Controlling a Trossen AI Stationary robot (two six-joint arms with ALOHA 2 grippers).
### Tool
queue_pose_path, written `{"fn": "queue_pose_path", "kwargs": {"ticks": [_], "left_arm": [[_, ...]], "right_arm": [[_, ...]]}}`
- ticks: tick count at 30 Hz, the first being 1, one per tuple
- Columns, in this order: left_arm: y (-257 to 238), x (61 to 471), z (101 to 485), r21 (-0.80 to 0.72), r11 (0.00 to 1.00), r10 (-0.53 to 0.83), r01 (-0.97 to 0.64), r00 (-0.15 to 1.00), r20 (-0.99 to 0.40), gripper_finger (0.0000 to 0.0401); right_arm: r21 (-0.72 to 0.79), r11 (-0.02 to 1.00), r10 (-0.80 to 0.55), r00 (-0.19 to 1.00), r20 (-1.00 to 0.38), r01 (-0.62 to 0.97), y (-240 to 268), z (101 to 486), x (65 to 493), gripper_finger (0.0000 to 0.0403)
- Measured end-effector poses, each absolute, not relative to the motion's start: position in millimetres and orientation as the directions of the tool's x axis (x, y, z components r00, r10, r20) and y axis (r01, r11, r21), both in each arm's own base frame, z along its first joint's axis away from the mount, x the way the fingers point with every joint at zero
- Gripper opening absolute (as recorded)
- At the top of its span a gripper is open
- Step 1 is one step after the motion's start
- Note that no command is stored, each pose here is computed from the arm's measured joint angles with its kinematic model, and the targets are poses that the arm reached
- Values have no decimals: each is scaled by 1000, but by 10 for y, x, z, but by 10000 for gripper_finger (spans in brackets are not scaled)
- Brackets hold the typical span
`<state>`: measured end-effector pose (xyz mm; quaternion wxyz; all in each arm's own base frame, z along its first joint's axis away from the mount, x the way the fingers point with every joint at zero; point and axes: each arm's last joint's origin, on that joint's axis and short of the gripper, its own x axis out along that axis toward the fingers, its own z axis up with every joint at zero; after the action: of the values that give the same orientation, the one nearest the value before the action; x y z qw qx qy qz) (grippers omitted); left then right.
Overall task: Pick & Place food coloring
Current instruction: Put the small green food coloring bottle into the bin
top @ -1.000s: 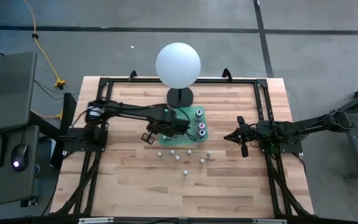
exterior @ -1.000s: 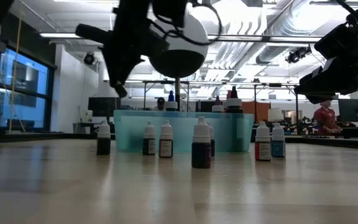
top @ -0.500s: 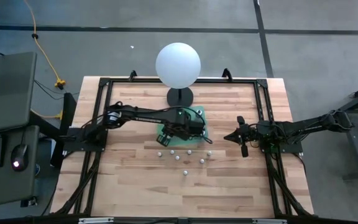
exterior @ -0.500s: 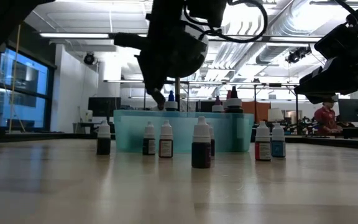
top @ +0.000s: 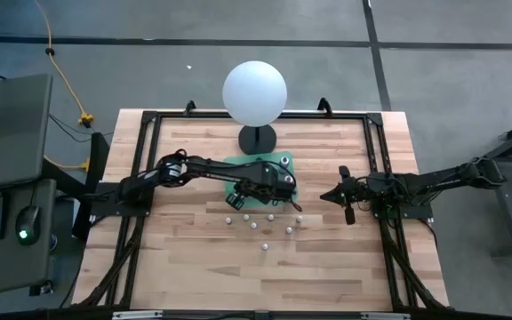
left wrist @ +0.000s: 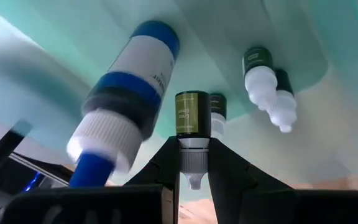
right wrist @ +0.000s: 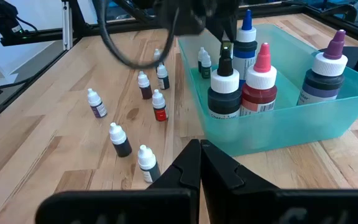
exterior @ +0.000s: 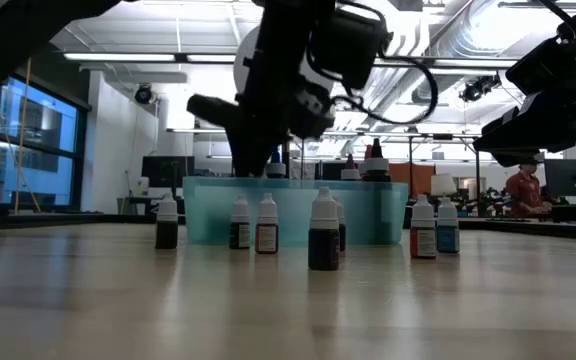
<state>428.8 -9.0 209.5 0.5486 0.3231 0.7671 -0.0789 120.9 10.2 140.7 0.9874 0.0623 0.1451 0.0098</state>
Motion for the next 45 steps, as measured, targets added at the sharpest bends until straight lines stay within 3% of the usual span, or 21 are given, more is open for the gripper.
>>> {"fn": "queue_pose_path", "kwargs": {"ticks": [12, 31, 45], "left_arm": [[-78, 4309, 2015, 241, 771, 431, 590, -204, -879, 48], [-111, 4319, 1940, 155, 804, 341, 575, -232, -911, 51], [-88, 4250, 1793, 165, 789, 397, 592, -285, -873, 51]], "right_arm": [[126, 992, 37, 958, -285, -1, 102, 1408, 1209, 0], [126, 992, 37, 958, -285, -1, 102, 1408, 1210, 0], [126, 992, 38, 958, -285, -1, 102, 1407, 1209, 0]]}}
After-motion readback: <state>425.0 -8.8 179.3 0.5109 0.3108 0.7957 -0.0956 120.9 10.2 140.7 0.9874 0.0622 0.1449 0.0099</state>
